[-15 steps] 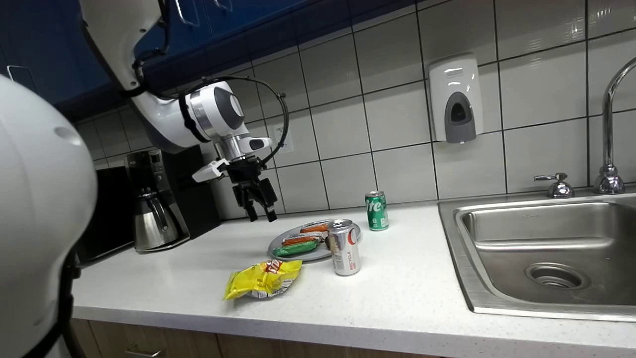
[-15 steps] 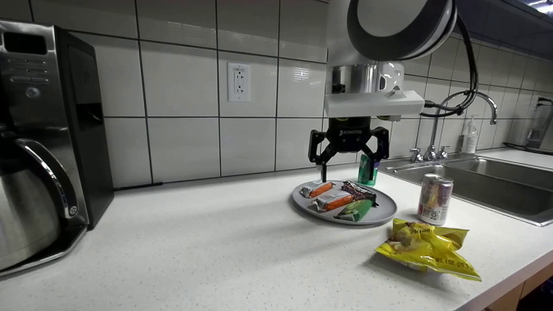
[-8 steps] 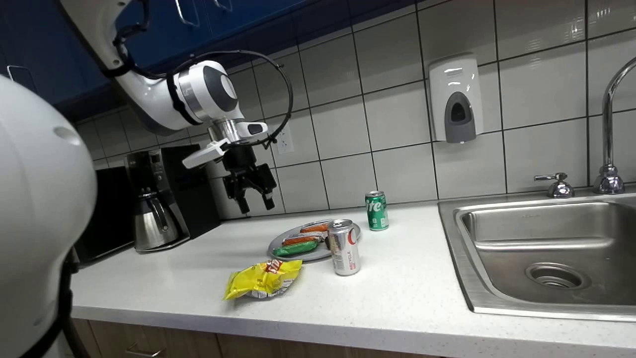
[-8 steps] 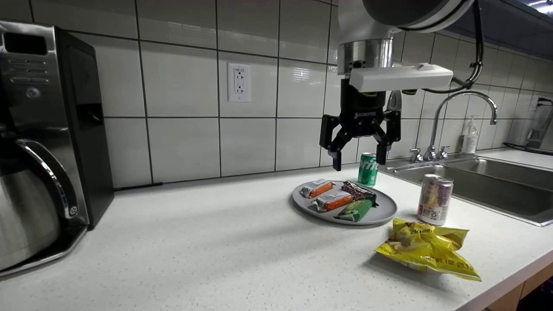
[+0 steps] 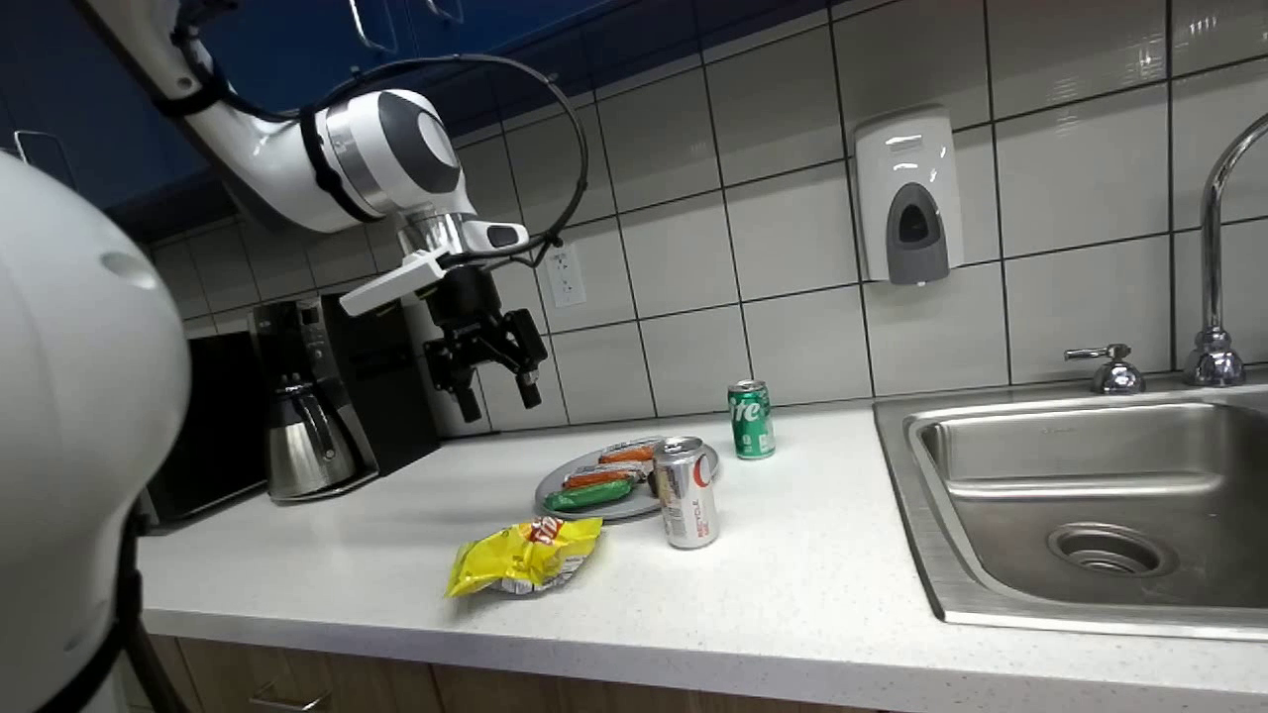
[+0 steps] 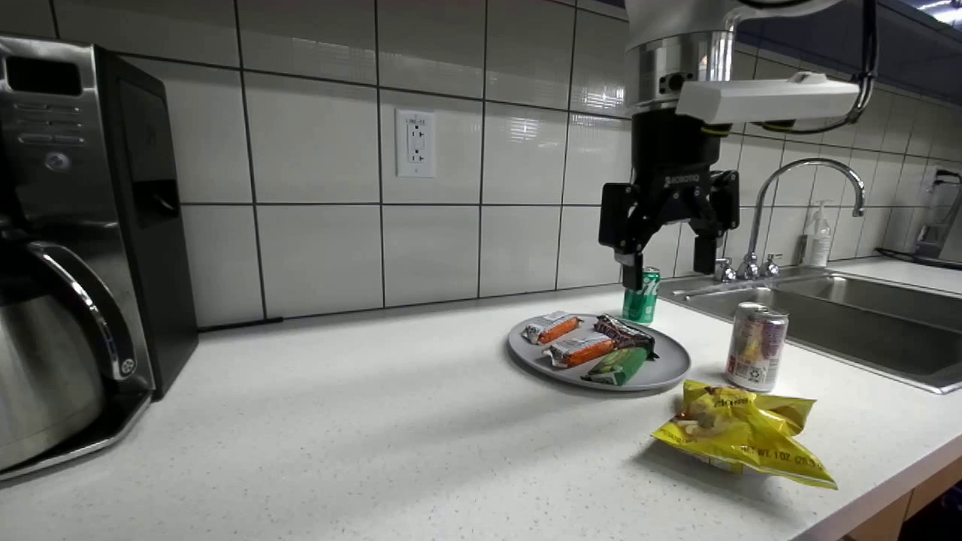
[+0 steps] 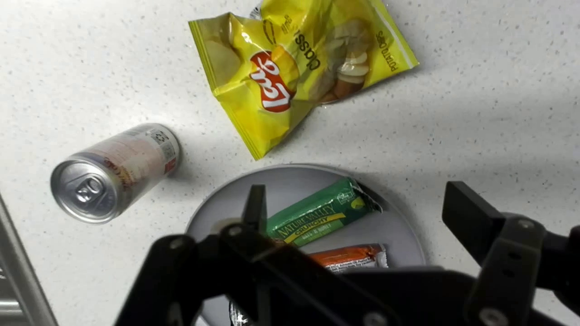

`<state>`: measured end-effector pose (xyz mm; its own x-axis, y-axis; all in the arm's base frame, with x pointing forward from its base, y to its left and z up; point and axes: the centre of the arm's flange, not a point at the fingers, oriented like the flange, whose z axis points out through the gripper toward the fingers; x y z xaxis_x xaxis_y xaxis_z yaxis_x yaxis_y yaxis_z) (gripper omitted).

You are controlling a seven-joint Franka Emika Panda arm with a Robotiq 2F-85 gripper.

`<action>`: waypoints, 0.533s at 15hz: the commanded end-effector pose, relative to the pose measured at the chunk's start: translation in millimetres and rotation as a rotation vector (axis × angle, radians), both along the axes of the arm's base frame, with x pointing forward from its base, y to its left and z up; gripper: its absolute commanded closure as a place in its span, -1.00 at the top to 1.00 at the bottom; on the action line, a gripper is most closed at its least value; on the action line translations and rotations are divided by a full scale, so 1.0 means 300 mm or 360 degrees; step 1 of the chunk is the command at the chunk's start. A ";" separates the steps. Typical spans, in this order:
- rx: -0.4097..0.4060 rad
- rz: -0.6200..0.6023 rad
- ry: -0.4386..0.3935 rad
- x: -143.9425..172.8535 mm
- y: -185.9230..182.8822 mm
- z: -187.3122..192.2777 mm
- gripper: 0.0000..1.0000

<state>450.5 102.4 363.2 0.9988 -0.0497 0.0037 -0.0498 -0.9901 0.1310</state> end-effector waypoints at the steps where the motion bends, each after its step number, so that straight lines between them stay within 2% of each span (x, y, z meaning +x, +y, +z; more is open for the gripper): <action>1: -0.0027 0.0041 0.0014 -0.110 -0.040 0.065 1.00; 8: -0.0013 0.0020 -0.0027 -0.217 -0.065 0.101 1.00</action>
<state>409.8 92.5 381.8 0.9989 -0.0449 0.0158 -0.0467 -0.9886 0.1433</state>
